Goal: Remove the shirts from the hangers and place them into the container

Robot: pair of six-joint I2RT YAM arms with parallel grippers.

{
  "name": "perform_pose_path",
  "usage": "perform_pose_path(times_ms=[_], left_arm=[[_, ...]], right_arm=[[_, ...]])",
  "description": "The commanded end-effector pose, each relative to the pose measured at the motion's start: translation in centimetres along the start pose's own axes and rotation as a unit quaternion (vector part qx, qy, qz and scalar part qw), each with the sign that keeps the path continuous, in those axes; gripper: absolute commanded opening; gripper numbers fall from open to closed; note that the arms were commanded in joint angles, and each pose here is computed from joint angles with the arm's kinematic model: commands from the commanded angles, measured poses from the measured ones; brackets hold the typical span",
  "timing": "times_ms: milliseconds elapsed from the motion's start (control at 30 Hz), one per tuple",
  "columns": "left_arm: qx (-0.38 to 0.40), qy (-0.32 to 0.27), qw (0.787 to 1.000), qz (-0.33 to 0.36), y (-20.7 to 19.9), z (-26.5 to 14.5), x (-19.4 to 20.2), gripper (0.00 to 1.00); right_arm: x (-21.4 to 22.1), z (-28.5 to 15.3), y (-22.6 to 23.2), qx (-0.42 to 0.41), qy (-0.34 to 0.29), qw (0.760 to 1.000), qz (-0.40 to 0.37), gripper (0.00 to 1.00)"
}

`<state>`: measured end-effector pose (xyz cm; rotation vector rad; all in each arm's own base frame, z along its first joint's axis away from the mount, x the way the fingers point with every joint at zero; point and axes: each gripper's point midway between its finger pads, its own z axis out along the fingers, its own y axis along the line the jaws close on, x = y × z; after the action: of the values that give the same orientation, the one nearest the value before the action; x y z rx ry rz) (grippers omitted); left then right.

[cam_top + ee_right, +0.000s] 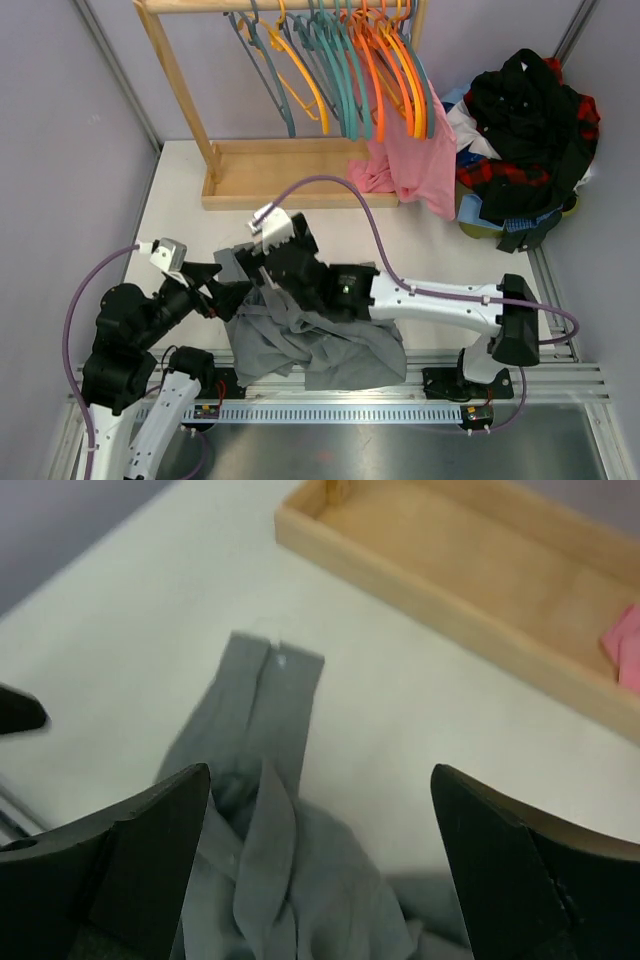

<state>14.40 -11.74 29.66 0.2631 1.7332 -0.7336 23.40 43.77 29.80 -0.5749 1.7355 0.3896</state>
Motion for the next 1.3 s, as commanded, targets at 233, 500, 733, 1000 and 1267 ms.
perform_pose_path(times_ms=[233, 500, 733, 1000, 1267], left_arm=[[0.011, -0.018, 1.0, -0.01, -0.8, -0.5, -0.8, 0.99], [0.007, -0.013, 1.0, -0.014, -0.6, -0.4, -0.3, 0.99], [0.005, -0.008, 1.0, -0.017, -0.4, -0.5, 0.1, 0.99], [0.009, -0.009, 1.0, -0.021, -0.6, -0.6, 0.3, 0.99], [0.004, -0.007, 1.0, -0.02, -0.5, -0.8, 0.4, 0.99]], right_arm=[[17.2, -12.6, -5.0, 0.196, 0.165, 0.965, 0.049, 0.99], [25.3, -13.1, -1.5, 0.202, 0.267, 0.938, 0.086, 0.99], [26.3, -8.4, 4.9, 0.06, 0.255, 0.943, 0.203, 0.99], [29.5, -3.0, 7.9, -0.013, 0.299, 0.924, 0.238, 0.99], [36.7, -2.3, 1.5, 0.194, 0.387, 0.893, 0.126, 0.94]])
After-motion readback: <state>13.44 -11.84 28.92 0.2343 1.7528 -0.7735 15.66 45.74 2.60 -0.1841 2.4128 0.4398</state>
